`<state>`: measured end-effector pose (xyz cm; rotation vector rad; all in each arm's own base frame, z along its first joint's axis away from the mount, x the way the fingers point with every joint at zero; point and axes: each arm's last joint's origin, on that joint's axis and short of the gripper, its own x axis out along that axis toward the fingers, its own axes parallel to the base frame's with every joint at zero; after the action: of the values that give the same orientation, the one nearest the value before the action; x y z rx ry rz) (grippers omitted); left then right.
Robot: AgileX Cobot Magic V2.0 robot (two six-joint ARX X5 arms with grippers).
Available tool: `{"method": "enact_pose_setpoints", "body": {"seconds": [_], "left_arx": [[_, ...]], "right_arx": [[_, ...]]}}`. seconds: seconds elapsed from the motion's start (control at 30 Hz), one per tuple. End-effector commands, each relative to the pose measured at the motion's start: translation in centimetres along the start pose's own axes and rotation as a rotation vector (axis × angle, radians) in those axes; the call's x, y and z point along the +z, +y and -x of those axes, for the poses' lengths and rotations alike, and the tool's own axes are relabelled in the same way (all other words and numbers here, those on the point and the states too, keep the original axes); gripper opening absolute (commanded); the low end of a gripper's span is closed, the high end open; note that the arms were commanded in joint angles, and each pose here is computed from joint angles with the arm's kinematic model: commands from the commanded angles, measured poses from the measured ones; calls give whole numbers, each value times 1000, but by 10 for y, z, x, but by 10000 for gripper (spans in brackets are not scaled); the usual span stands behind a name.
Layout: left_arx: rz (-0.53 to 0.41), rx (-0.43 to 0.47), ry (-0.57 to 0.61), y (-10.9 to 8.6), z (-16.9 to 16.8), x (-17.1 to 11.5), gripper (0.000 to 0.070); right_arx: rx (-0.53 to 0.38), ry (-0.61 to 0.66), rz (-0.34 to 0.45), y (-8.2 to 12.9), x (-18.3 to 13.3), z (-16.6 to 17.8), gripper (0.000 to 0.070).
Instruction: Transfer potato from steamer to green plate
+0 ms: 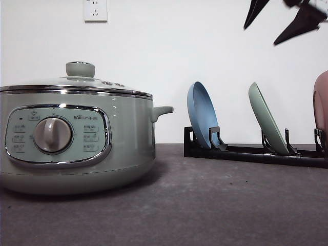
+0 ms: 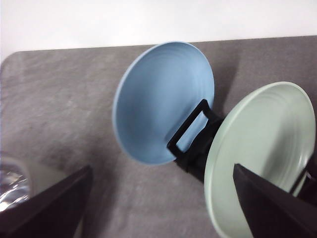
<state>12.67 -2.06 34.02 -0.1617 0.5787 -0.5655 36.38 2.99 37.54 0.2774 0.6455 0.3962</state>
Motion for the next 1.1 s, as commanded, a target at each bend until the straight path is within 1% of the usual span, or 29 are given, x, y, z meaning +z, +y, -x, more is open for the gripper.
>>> {"method": "enact_pose_setpoints", "body": {"seconds": [0.0, 0.27, 0.33, 0.4, 0.47, 0.53, 0.6, 0.73, 0.8, 0.93, 1.0, 1.07], "left_arx": [[-22, -8, -20, -2, 3, 6, 620], [-22, -8, -20, -2, 3, 6, 620], [-22, -8, -20, -2, 3, 6, 620], [-21, -8, -20, -2, 3, 6, 620], [-22, -8, -20, -2, 3, 6, 620], [-22, -8, -20, -2, 3, 6, 620], [-22, -8, -20, -2, 3, 6, 620], [-22, -8, -20, -2, 3, 6, 620], [-22, -8, -20, -2, 3, 6, 620], [-22, -8, -20, -2, 3, 6, 620], [-22, -8, -20, -2, 3, 6, 620], [-21, -8, -20, -2, 3, 6, 620]], "right_arx": [[-8, -4, -10, -5, 4, -13, 546], [-56, 42, -48, -29, -6, -60, 543], [-65, 57, -54, -33, -9, -69, 536], [-65, 72, -58, -35, -12, -77, 514], [-68, 82, -62, -38, -15, -82, 451], [-69, 91, -65, -40, -17, -87, 365], [-71, 98, -68, -41, -18, -89, 295], [-72, 101, -70, -43, -19, -91, 212], [-71, 101, -70, -43, -19, -91, 146], [-67, 103, -70, -42, -19, -91, 51], [-66, 102, -70, -42, -19, -91, 18], [-62, 102, -70, -42, -19, -91, 9]]}}
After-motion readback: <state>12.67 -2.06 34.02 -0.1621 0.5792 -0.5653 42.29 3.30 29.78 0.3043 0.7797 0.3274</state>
